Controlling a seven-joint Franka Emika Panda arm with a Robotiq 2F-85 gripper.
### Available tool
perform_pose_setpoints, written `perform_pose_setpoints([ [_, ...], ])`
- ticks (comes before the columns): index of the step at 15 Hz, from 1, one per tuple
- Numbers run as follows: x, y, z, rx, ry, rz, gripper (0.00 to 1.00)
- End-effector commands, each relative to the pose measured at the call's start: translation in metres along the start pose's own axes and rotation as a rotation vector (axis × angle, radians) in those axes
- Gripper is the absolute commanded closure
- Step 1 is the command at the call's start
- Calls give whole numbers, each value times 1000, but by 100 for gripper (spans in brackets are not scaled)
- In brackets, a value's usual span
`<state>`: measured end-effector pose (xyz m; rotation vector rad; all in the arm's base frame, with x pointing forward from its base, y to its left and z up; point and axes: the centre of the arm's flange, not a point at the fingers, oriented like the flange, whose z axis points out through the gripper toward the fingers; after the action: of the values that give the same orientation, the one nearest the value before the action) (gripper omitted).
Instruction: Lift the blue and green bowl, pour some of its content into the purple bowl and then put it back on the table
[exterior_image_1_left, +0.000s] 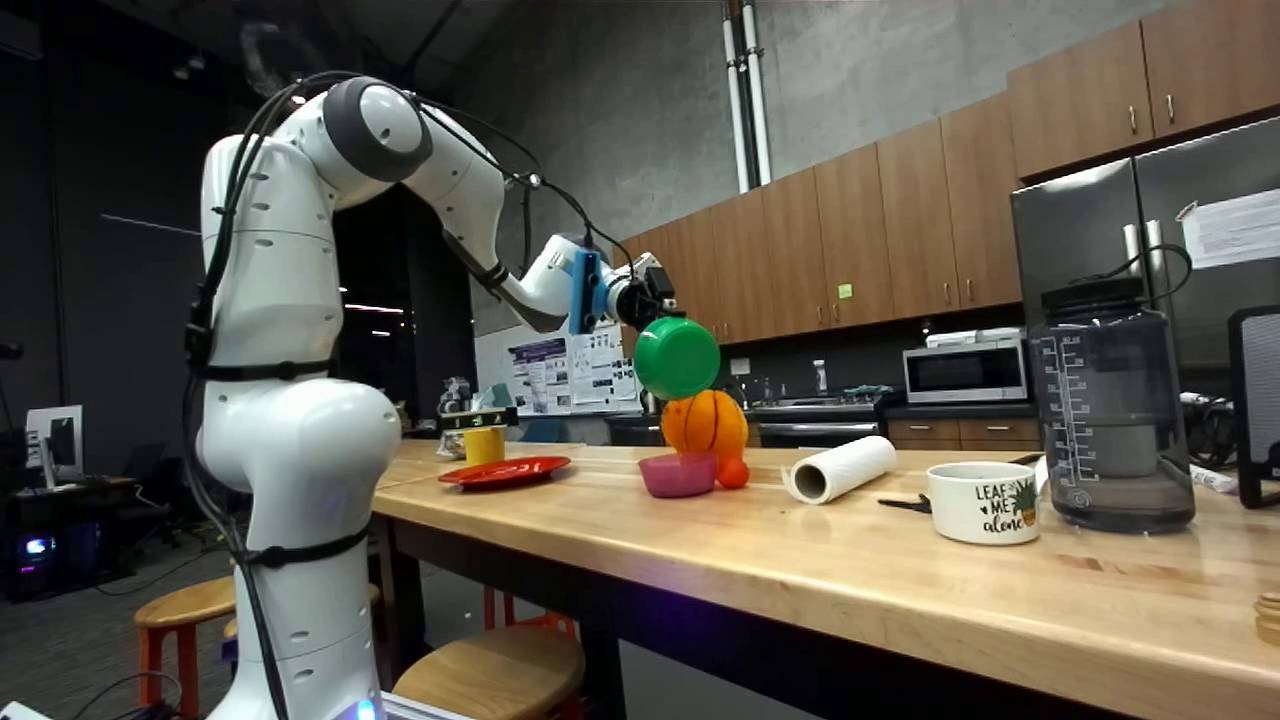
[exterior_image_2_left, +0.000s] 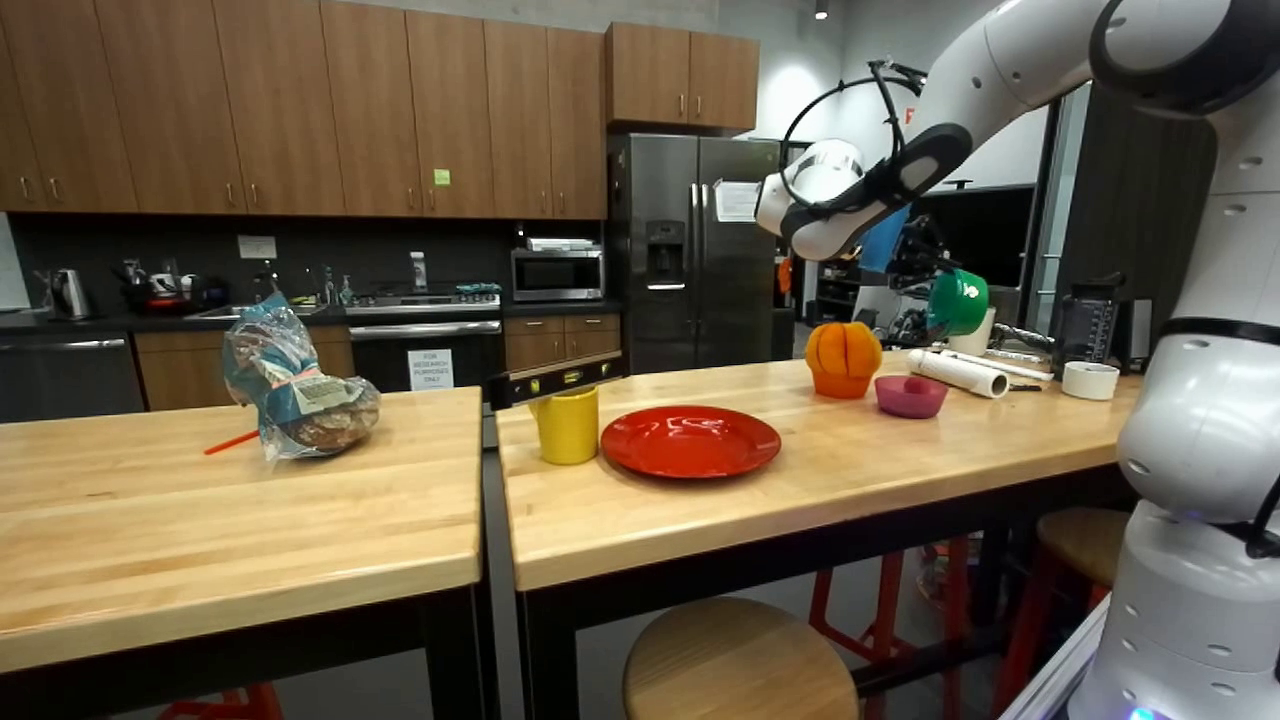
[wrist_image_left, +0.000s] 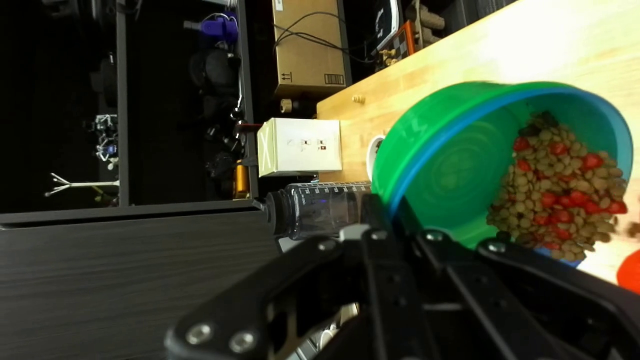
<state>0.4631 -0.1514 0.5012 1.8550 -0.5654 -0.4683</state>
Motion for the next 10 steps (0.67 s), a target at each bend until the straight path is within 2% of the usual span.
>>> perform_pose_setpoints([
  [1,2,3,-4,-37,-4,-12,98],
  [10,5,-2,-12,-88,8,-31,98],
])
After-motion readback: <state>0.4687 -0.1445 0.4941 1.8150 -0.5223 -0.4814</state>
